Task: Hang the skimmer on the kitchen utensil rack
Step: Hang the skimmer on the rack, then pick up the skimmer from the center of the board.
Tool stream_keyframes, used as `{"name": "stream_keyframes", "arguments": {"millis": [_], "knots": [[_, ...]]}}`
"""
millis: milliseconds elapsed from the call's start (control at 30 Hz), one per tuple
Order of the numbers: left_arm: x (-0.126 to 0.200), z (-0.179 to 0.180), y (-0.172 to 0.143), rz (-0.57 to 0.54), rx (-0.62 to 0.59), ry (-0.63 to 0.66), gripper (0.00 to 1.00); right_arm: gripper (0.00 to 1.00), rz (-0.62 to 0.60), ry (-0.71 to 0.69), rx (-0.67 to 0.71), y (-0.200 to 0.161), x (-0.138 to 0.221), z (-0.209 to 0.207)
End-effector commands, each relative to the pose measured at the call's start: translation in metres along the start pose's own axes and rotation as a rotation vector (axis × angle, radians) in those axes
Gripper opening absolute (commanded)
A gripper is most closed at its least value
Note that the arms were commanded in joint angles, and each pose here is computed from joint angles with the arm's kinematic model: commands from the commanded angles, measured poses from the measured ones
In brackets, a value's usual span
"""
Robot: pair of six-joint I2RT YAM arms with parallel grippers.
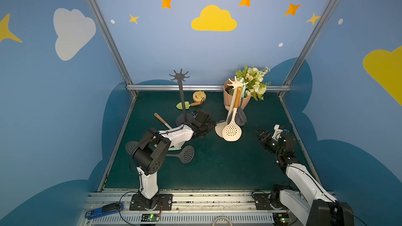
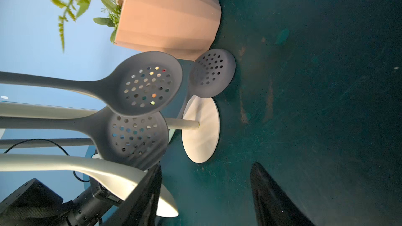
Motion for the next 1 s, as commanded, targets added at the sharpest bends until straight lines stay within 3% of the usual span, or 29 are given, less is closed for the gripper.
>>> {"name": "stream_keyframes", "arguments": {"millis": [0,267,567,667,967], "knots": [[0.008,-0.015,0.005,0.009,-0.011,-0.055,0.71,0.64,0.031,0.084,-0.045,0.008,-0.017,0.008],[0.041,-0.014,0.004,0.009,-0.113,-0.056,0.75,0.64,0.061,0.177,-0.204,0.023,-0.066,0.001],[0.100,-0.028,0.009,-0.027,-0.259,-0.082,0.77,0.64,0.019,0.274,-0.454,0.025,-0.114,-0.031],[0.119,-0.029,0.012,-0.055,-0.286,-0.097,0.77,0.63,0.012,0.268,-0.539,0.018,-0.129,-0.045],[0.160,-0.025,0.027,-0.121,-0.287,-0.126,0.78,0.62,0.010,0.204,-0.617,-0.006,-0.153,-0.050]]}}
Point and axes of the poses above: each gripper's point midway between its finger pads, its own x axis back along the fingers, its own z axis along the line the jaws close on, y = z × x, the point moved 6 cm from there along x, back along the fingers, and after that the axes turned 2 degrees about x, right-handed, at the moved point
